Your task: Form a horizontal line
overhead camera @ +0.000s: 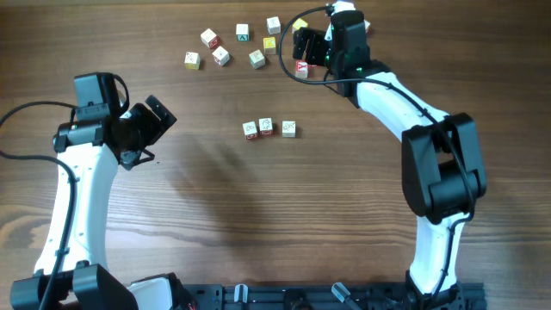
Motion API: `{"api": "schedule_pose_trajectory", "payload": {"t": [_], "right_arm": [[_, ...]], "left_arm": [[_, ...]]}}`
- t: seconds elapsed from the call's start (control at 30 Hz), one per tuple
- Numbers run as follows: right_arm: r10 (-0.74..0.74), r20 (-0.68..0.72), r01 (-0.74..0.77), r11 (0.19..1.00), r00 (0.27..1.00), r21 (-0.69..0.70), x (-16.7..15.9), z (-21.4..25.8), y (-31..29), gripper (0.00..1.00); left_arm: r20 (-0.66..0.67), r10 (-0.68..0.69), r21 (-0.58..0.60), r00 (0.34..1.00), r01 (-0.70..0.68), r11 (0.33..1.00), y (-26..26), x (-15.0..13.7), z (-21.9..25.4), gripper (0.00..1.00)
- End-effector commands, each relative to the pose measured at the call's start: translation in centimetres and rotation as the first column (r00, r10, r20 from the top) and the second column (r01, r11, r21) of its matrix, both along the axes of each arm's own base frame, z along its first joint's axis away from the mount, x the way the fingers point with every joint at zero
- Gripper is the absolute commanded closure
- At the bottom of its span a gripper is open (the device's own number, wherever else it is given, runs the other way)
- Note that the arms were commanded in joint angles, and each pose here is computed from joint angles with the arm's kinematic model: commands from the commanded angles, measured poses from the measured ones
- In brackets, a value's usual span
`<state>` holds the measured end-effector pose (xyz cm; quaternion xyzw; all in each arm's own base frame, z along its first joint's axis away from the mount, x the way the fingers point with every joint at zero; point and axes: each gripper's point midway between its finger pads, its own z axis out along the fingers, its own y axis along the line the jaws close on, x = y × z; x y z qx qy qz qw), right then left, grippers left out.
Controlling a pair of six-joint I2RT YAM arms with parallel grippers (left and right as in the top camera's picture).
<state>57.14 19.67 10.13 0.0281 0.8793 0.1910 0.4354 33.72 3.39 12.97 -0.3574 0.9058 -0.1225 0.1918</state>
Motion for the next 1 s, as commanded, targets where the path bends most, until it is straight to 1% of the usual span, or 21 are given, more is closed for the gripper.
{"api": "schedule_pose_trajectory", "payload": {"t": [0.0, 0.17, 0.3, 0.43, 0.6, 0.73, 0.8, 0.93, 0.97], "right_arm": [[-0.002, -0.035, 0.001, 0.999, 0.999, -0.034, 0.8, -3.4, -0.1, 0.0], [-0.049, -0.105, 0.05, 0.999, 0.993, 0.005, 1.8, -6.4, -0.2, 0.01], [-0.062, -0.123, 0.062, 0.998, 0.99, -0.002, 2.6, -7.4, -0.1, 0.02], [-0.107, -0.127, 0.103, 0.994, 0.986, -0.034, 2.6, -7.9, -1.0, 0.09], [-0.114, -0.156, 0.108, 0.993, 0.981, -0.047, 2.2, -8.5, -1.2, 0.26], [-0.109, -0.18, 0.097, 0.992, 0.978, -0.078, 1.7, -9.4, -1.6, 0.26], [-0.115, -0.195, 0.098, 0.99, 0.974, -0.097, 1.5, -9.8, -2.0, 0.3], [-0.119, -0.209, 0.098, 0.989, 0.971, -0.108, 1.2, -10.1, -2.3, 0.43], [-0.121, -0.21, 0.1, 0.989, 0.97, -0.108, 1.2, -10.1, -2.4, 0.48]], "left_arm": [[0.007, -0.009, -0.006, 1.0, 0.009, 1.0, 0.0, 0.4, 0.2, 0.0], [0.007, -0.009, -0.006, 1.0, 0.009, 1.0, 0.0, 0.4, 0.2, 0.0], [0.007, -0.009, -0.006, 1.0, 0.009, 1.0, 0.0, 0.4, 0.2, 0.0], [0.007, -0.009, -0.006, 1.0, 0.009, 1.0, 0.0, 0.4, 0.2, 0.0], [0.007, -0.009, -0.005, 1.0, 0.009, 1.0, 0.0, 0.4, 0.2, 0.0], [0.007, -0.009, -0.006, 1.0, 0.009, 1.0, 0.0, 0.4, 0.2, 0.0], [0.007, -0.009, -0.006, 1.0, 0.009, 1.0, 0.0, 0.4, 0.2, 0.0], [0.007, -0.009, -0.006, 1.0, 0.009, 1.0, 0.0, 0.4, 0.2, 0.0], [0.007, -0.009, -0.006, 1.0, 0.009, 1.0, 0.0, 0.4, 0.2, 0.0]]}}
